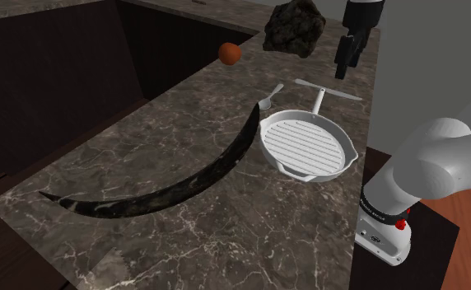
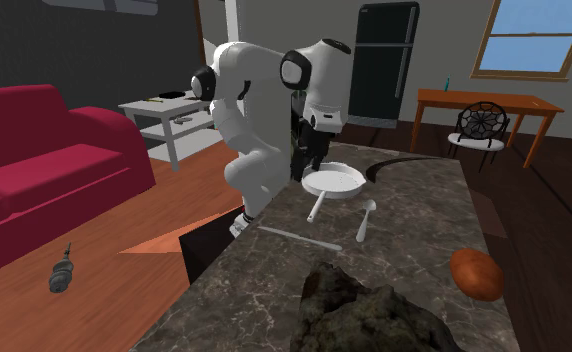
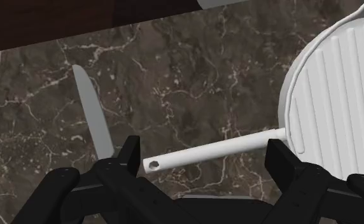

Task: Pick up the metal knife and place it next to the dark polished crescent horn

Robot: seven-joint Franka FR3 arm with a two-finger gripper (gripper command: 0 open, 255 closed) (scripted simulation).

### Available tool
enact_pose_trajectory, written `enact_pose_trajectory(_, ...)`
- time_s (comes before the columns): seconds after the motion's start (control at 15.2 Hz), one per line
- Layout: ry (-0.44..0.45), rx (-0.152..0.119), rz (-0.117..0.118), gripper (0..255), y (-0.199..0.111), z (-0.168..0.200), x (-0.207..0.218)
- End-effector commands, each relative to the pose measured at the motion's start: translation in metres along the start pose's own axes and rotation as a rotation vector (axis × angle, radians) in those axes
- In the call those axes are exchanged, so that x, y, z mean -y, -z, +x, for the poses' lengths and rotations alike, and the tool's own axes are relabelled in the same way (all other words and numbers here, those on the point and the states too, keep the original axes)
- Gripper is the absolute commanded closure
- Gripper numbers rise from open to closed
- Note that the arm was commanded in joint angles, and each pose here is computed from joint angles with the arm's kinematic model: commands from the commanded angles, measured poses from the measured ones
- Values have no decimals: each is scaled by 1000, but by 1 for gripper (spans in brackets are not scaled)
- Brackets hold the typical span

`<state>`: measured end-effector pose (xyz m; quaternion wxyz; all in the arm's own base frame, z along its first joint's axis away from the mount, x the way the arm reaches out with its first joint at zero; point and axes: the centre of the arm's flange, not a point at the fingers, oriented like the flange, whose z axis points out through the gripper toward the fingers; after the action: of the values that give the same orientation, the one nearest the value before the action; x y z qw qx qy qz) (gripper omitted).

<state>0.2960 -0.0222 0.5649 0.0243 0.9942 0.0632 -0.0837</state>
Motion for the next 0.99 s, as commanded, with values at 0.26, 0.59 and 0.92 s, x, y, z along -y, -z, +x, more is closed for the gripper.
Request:
enact_pose_trajectory(0.26,96,-28,17,0,-27,14,-45)
enact_pose_trajectory(0.59,216,-64,37,0,-61,37,-98)
enact_pose_trajectory(0.92,274,-80,47,0,-88,52,-121)
